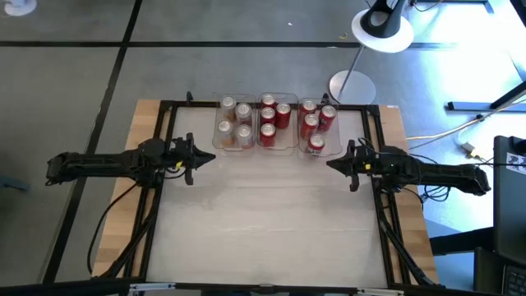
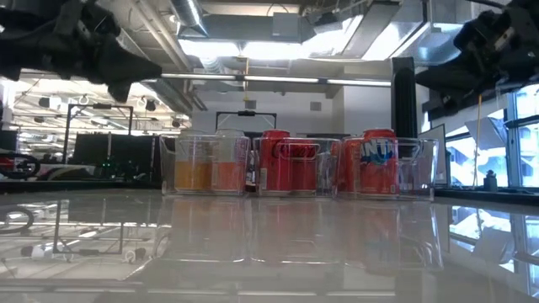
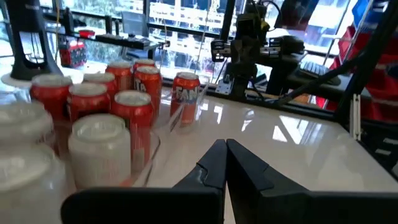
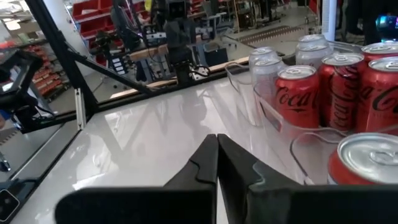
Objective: Sort soda cans
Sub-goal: Return to Home Position
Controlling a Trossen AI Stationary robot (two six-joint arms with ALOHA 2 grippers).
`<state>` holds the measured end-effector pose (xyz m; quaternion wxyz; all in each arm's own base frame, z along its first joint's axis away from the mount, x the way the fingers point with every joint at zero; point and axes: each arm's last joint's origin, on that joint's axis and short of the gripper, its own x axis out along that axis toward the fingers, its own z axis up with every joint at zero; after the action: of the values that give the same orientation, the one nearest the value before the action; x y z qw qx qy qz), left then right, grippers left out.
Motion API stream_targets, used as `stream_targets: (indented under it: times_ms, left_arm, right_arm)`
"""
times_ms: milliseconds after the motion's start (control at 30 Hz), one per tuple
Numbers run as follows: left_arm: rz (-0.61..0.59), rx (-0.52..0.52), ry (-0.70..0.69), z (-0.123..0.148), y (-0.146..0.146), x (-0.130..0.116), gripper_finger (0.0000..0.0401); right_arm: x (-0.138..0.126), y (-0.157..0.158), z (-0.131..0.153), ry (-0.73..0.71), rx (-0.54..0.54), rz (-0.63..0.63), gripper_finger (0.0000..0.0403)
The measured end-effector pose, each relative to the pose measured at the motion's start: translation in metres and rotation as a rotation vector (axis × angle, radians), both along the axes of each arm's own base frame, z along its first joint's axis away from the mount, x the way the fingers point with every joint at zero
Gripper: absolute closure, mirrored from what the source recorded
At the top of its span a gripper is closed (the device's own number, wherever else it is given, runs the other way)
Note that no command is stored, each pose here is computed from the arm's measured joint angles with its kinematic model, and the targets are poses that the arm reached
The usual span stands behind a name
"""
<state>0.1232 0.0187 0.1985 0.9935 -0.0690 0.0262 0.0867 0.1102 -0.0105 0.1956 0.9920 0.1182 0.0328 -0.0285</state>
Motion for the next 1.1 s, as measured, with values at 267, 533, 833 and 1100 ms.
stream_targets:
  times_ms: [267, 533, 833, 1100]
  left_arm:
    - [0.005, -0.07, -0.047, -0.03, -0.002, -0.013, 0.04]
    - [0.015, -0.043, -0.095, -0.03, -0.003, -0.026, 0.04]
    - [0.016, 0.0, -0.089, -0.03, -0.004, -0.027, 0.04]
    - [0.016, -0.007, -0.082, -0.031, -0.004, -0.027, 0.04]
  right_arm:
    - [-0.008, 0.001, -0.024, -0.041, 0.047, -0.002, 0.0393]
    - [-0.014, 0.002, -0.024, -0.123, 0.042, 0.015, 0.0393]
    - [-0.014, 0.002, -0.025, -0.117, 0.041, 0.026, 0.0393]
    - [-0.014, 0.002, -0.026, -0.115, 0.04, 0.024, 0.0393]
